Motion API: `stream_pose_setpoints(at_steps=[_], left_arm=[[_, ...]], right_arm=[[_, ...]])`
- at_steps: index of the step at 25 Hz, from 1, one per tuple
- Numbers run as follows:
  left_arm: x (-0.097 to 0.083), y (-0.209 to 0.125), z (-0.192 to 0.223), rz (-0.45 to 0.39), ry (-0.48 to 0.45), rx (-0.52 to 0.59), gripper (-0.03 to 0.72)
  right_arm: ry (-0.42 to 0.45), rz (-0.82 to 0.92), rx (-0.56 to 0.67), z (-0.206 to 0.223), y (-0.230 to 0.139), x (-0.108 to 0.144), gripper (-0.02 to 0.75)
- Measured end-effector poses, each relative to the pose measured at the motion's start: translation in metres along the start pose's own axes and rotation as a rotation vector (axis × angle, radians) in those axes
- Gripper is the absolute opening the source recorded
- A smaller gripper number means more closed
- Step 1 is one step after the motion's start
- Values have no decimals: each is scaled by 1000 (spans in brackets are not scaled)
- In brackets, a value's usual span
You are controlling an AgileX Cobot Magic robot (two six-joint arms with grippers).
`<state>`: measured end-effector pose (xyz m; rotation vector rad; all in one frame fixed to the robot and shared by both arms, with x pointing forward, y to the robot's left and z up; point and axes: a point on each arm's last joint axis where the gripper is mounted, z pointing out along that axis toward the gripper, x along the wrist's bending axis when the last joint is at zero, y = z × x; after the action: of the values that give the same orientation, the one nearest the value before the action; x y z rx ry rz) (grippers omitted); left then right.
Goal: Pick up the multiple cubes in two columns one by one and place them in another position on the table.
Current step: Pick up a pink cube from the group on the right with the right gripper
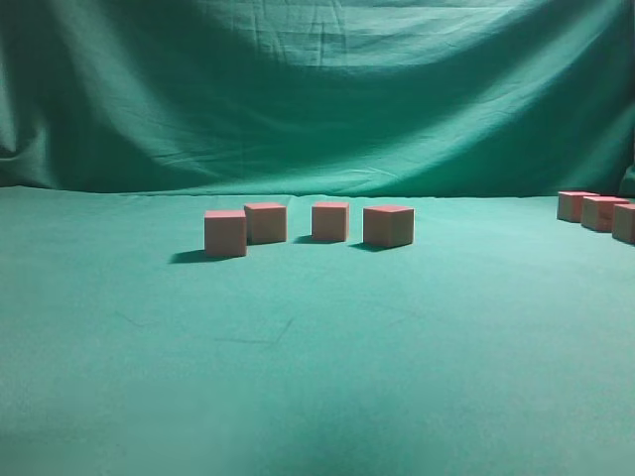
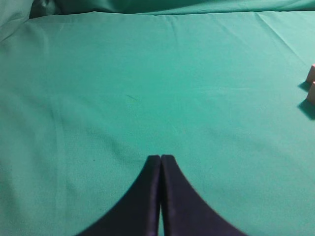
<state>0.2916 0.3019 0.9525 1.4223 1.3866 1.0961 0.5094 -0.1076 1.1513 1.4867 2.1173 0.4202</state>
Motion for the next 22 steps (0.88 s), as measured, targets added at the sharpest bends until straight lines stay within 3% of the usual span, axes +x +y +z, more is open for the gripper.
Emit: stream_pose_setpoints(at_steps=[6, 9, 12, 16, 22], left_arm=[[0, 0, 0, 0, 0, 0, 0], [0, 0, 0, 0, 0, 0, 0], [0, 0, 0, 0, 0, 0, 0], [0, 0, 0, 0, 0, 0, 0], [0, 0, 0, 0, 0, 0, 0]], right_arm=[[-85, 136, 222, 56, -29, -59, 527], [-65, 156, 324, 76, -46, -84, 527], [12, 103, 394, 87, -58, -101, 527], [123, 75, 399, 97, -67, -114, 527], [101, 244, 326, 109, -65, -136, 527]])
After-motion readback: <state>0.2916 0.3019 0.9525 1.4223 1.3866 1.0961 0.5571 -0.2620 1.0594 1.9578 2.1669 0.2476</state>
